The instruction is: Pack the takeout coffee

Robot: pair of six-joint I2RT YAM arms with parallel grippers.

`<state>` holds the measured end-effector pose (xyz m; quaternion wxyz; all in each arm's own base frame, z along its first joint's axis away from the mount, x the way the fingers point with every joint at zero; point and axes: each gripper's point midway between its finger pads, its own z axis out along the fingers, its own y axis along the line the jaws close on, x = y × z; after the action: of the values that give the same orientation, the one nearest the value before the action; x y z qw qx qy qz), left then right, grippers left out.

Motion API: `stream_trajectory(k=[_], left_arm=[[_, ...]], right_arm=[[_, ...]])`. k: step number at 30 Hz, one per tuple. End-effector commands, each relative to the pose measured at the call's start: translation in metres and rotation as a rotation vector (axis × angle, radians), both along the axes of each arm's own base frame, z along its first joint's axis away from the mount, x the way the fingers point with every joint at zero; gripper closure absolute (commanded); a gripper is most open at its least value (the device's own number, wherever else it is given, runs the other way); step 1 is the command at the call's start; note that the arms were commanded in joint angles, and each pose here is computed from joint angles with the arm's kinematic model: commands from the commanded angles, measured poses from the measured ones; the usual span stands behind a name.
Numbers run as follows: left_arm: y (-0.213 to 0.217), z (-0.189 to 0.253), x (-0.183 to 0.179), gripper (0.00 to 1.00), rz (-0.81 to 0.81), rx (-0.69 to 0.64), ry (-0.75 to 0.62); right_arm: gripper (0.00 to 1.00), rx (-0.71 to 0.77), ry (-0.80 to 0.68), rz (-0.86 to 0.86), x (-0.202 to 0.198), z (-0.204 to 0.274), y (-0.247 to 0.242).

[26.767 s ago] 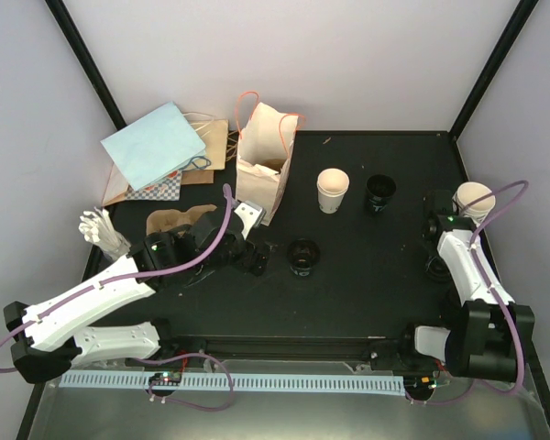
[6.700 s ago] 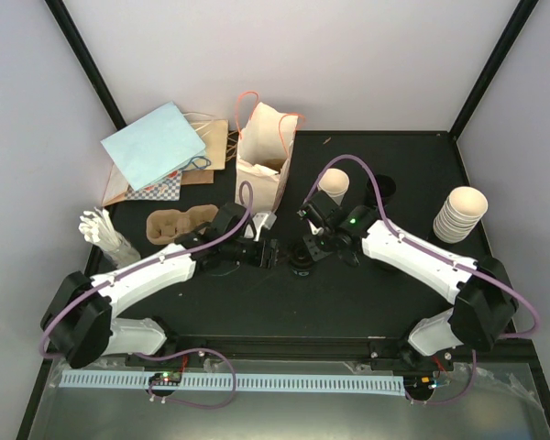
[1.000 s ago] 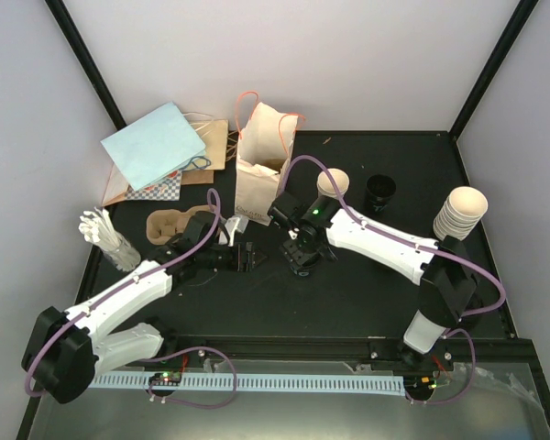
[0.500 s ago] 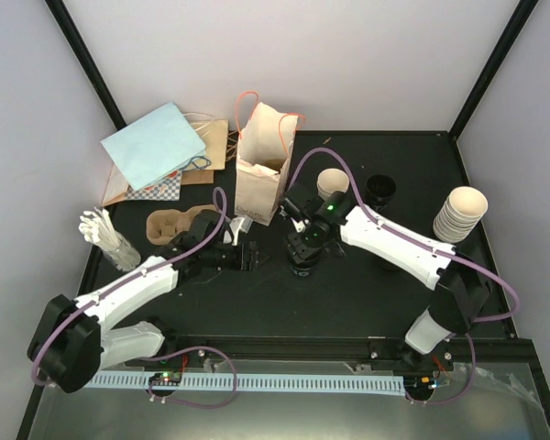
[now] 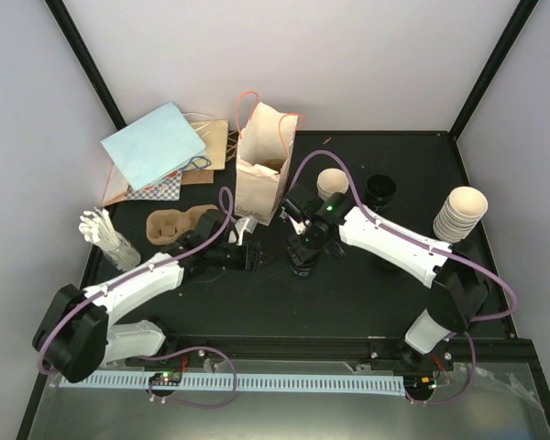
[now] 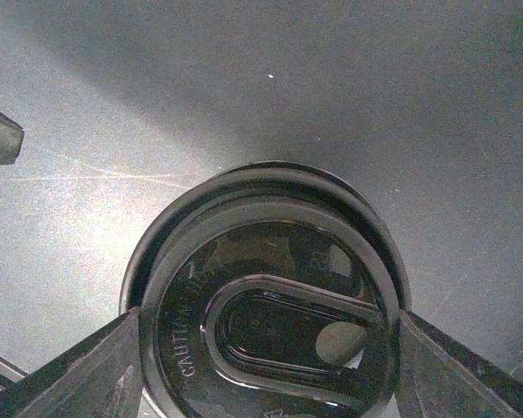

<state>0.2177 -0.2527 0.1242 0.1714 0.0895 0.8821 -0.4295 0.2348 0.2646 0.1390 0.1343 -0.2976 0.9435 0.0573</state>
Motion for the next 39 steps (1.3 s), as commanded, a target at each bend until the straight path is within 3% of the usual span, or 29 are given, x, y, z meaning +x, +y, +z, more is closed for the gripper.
stream_trajectory(k=[1, 25, 39], left_arm=[[-0.012, 0.023, 0.008, 0.35, -0.019, -0.054, -0.051], [-0.014, 0.02, 0.007, 0.36, -0.026, -0.049, -0.044], [-0.015, 0.023, 0.008, 0.36, -0.025, -0.054, -0.052]], right_arm=[[0.26, -0.003, 0.01, 0.004, 0.001, -0.005, 0.0], [0.26, -0.031, 0.032, -0.001, -0.001, -0.021, -0.004], [0.26, -0.006, -0.02, 0.003, 0.004, -0.002, -0.003]])
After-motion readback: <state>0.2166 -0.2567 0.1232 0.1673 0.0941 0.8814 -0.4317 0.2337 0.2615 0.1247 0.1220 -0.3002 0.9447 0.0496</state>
